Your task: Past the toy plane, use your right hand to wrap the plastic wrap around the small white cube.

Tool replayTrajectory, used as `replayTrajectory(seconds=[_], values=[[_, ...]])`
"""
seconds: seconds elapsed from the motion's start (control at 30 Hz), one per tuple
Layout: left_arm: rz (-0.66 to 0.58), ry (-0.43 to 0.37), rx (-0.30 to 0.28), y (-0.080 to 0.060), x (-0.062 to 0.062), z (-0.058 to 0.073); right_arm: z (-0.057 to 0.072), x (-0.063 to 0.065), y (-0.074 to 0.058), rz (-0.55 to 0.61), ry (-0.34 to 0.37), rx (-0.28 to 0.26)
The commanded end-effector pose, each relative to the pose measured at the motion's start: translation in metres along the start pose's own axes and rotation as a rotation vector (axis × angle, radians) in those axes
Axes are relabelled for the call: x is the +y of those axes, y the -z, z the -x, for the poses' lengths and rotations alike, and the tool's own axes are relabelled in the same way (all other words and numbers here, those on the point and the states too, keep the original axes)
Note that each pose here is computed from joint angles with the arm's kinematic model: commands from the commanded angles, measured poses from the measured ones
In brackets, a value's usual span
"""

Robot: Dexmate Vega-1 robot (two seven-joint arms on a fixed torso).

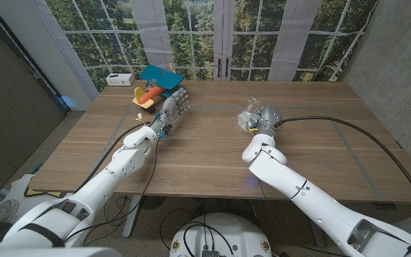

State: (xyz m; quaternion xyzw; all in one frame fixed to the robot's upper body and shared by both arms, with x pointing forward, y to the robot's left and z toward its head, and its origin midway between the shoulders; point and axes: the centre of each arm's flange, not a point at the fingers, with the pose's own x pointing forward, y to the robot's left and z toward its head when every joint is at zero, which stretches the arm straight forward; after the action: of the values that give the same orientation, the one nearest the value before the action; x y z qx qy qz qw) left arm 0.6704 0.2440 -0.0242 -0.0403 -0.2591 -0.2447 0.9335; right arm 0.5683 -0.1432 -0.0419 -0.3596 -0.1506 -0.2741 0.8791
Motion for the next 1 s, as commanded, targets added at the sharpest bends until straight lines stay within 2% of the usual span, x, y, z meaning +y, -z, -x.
replayTrajectory(seconds=[0.03, 0.27, 0.33, 0.43, 0.63, 0.77, 1.0], values=[[0.0, -0.001, 0.001, 0.0, 0.001, 0.002, -0.007, 0.005, -0.008, -0.178, 0.042, -0.045], [0.001, -0.003, -0.001, 0.0, 0.003, 0.003, -0.013, 0.012, -0.015, -0.138, 0.056, -0.084], [0.002, -0.002, -0.001, 0.0, 0.004, 0.003, -0.014, 0.014, -0.017, -0.092, 0.07, -0.109], [0.003, -0.002, -0.001, 0.001, 0.005, 0.003, -0.014, 0.019, -0.022, 0.038, 0.107, -0.155], [0.004, -0.006, 0.001, 0.001, 0.006, 0.003, -0.015, 0.027, -0.025, 0.199, 0.117, -0.176], [0.007, -0.008, 0.0, 0.001, 0.007, 0.003, -0.018, 0.031, -0.028, 0.329, 0.066, -0.18], [0.006, -0.011, 0.0, 0.001, 0.007, 0.002, -0.021, 0.034, -0.02, 0.387, -0.05, -0.186]])
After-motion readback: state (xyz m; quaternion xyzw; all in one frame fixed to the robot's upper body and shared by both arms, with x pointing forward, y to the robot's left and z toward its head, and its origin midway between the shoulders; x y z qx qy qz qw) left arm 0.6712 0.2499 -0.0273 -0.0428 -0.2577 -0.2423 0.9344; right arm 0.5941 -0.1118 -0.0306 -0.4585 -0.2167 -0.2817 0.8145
